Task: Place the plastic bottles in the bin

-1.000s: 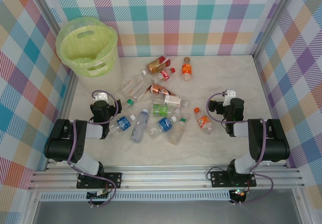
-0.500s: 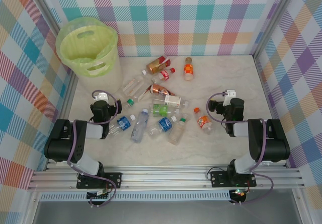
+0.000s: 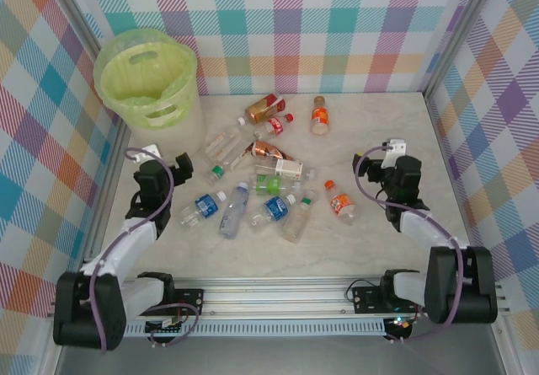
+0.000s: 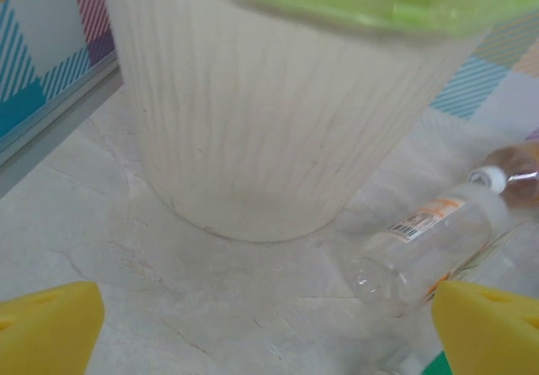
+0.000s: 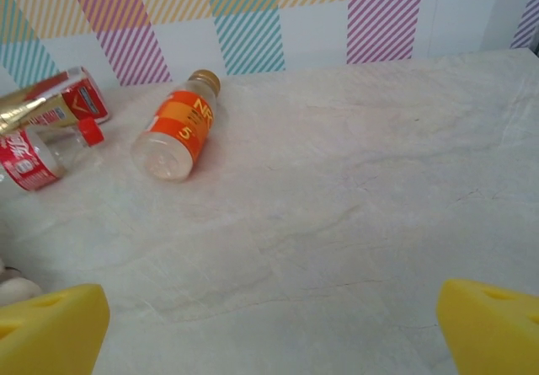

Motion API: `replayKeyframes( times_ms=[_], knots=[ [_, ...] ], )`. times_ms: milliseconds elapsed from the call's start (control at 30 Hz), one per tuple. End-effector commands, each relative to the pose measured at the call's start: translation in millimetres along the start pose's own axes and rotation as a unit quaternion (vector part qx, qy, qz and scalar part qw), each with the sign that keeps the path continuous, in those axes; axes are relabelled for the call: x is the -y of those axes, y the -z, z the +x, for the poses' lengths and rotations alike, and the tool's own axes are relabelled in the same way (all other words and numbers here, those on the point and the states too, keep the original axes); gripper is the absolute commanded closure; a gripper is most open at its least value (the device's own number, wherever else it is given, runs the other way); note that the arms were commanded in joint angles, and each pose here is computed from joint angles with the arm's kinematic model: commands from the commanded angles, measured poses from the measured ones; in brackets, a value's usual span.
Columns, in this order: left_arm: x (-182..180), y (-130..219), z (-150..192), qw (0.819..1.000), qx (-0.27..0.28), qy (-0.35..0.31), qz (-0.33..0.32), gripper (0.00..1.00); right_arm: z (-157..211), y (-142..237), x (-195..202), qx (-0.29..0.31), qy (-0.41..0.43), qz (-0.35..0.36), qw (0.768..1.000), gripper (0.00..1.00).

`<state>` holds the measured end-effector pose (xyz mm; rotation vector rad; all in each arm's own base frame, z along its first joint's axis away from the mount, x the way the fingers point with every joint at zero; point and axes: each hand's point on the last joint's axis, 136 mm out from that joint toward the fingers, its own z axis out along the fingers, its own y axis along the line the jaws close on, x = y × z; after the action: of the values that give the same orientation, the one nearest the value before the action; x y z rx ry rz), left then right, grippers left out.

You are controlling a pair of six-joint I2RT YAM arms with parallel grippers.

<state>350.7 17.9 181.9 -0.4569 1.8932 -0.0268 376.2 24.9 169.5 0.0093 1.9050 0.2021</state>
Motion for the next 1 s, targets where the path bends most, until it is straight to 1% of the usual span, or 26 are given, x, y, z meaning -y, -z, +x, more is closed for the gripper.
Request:
replayKeyframes(
  times_ms=[0, 67, 167, 233, 267, 333, 400, 500, 600, 667, 767, 867, 967],
  knots=[
    [-12.2, 22.4, 14.3, 0.992, -0.072, 0.091, -0.042, 0.00, 12.2, 11.5, -17.3, -0.082, -0.070, -0.033, 0.994, 0.00],
    [-12.8, 32.3, 20.4, 0.984, -0.101, 0.137, -0.050, 0.00, 20.9, 18.4, -24.2, -0.121, -0.108, -0.043, 0.986, 0.00],
    [4.7, 40.6, 33.8, 0.975, -0.151, 0.164, -0.007, 0.00, 41.2, 32.7, -23.5, -0.188, -0.170, -0.019, 0.967, 0.00],
    [14.6, 44.0, 40.8, 0.967, -0.177, 0.181, 0.016, 0.00, 52.4, 44.5, -44.3, -0.230, -0.186, -0.070, 0.953, 0.00],
    [18.5, 45.2, 43.9, 0.963, -0.186, 0.191, 0.026, 0.00, 58.6, 50.6, -50.8, -0.249, -0.198, -0.082, 0.944, 0.00],
    [23.3, 46.9, 50.4, 0.957, -0.201, 0.204, 0.037, 0.00, 70.9, 61.2, -56.3, -0.277, -0.218, -0.086, 0.932, 0.00],
    [26.2, 48.8, 53.8, 0.955, -0.211, 0.205, 0.044, 0.00, 80.3, 70.4, -61.5, -0.291, -0.232, -0.091, 0.924, 0.00],
    [25.9, 51.6, 57.0, 0.952, -0.224, 0.204, 0.041, 0.00, 95.3, 81.6, -67.2, -0.312, -0.233, -0.091, 0.917, 0.00],
    [30.1, 52.4, 59.9, 0.947, -0.235, 0.213, 0.048, 0.00, 114.1, 85.0, -61.9, -0.338, -0.215, -0.056, 0.915, 0.02],
    [37.6, 52.3, 63.8, 0.941, -0.246, 0.224, 0.067, 0.00, 126.6, 85.0, -55.2, -0.352, -0.205, -0.024, 0.913, 0.04],
    [43.7, 53.0, 69.3, 0.935, -0.270, 0.219, 0.077, 0.00, 138.3, 83.2, -53.6, -0.376, -0.190, -0.010, 0.907, 0.04],
    [41.6, 53.0, 73.2, 0.933, -0.285, 0.209, 0.063, 0.00, 147.2, 75.8, -57.3, -0.392, -0.193, -0.018, 0.899, 0.07],
    [47.2, 51.0, 71.1, 0.931, -0.283, 0.220, 0.072, 0.00, 157.2, 69.1, -65.9, -0.418, -0.181, -0.028, 0.890, 0.09]
  ],
)
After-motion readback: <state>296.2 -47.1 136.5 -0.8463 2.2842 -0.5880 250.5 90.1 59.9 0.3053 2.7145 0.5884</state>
